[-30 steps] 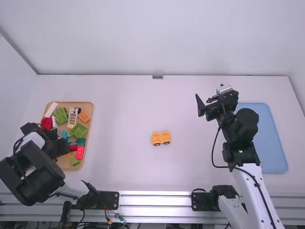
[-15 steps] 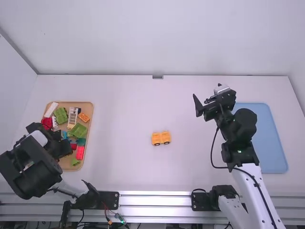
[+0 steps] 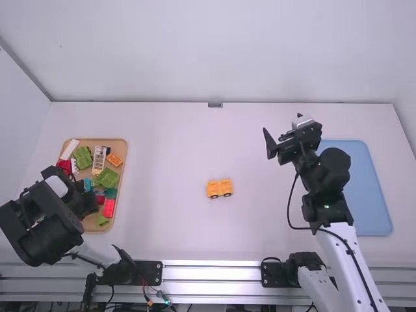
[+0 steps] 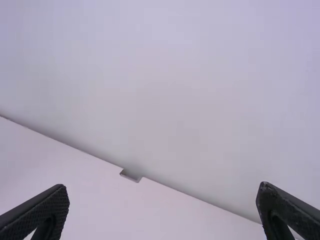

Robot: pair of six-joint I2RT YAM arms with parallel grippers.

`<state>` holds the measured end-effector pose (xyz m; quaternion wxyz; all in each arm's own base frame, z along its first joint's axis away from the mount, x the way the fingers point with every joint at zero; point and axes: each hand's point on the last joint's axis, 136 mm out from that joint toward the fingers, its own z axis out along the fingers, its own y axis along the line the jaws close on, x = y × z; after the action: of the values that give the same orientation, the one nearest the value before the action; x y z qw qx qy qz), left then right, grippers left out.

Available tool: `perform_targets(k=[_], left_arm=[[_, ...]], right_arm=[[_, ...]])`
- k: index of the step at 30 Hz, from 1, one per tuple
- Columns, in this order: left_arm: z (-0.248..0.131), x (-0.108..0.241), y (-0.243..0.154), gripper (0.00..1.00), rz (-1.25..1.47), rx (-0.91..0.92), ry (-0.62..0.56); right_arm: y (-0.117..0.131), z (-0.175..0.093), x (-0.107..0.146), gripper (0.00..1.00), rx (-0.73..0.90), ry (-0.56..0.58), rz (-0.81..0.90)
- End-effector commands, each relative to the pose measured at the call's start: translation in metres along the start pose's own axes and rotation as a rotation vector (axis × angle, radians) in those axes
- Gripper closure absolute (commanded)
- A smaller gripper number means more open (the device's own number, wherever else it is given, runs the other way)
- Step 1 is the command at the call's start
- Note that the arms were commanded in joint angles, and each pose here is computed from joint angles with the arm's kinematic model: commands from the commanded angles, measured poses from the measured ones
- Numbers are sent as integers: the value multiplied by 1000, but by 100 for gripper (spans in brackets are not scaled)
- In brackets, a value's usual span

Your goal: Assemble lego blocks to make yellow taxi

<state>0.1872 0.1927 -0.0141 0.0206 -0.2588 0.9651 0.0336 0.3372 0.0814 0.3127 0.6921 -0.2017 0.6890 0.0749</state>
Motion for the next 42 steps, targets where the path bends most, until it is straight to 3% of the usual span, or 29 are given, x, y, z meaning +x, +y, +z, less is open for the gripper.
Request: perform_targets(k=[1,8,14,16,17,18,24,29,33,35,37,39,42], left_arm=[[-1,-2,2,54,-21,-5,0],[-1,-2,2,67,-20,-6,-1],[-6,-4,3,72,-21,-6,6],[-12,-3,3,81,-20,2,26],[-19,-5,4,94,-26,6,39],[-23,-6,4,98,-37,8,44],[-60,-36,-23,98,-21,191,-47],[-105,-62,-64,98,122,298,-250],[-158,-76,-139,98,433,485,-491],[-191,-70,-194,98,660,631,-616],[-203,-64,-217,98,749,684,-657],[-224,-48,-273,98,955,786,-734],[-238,-27,-324,98,1132,883,-797]], right_arm=[[-4,-3,-23,1,9,-50,-9],[5,-2,-25,1,-15,-55,-14],[0,-3,-23,2,-1,-49,-11],[-1,-3,-22,1,2,-44,-10],[-1,-3,-22,1,2,-44,-7],[-1,-3,-22,1,0,-44,-6],[26,4,-24,1,-119,-66,-12],[32,20,-15,1,-146,-56,23],[49,33,-4,1,-258,-52,51],[67,34,0,1,-405,-68,56],[73,34,2,1,-465,-72,76],[77,38,10,1,-570,-44,212],[83,35,15,1,-725,-21,310]])
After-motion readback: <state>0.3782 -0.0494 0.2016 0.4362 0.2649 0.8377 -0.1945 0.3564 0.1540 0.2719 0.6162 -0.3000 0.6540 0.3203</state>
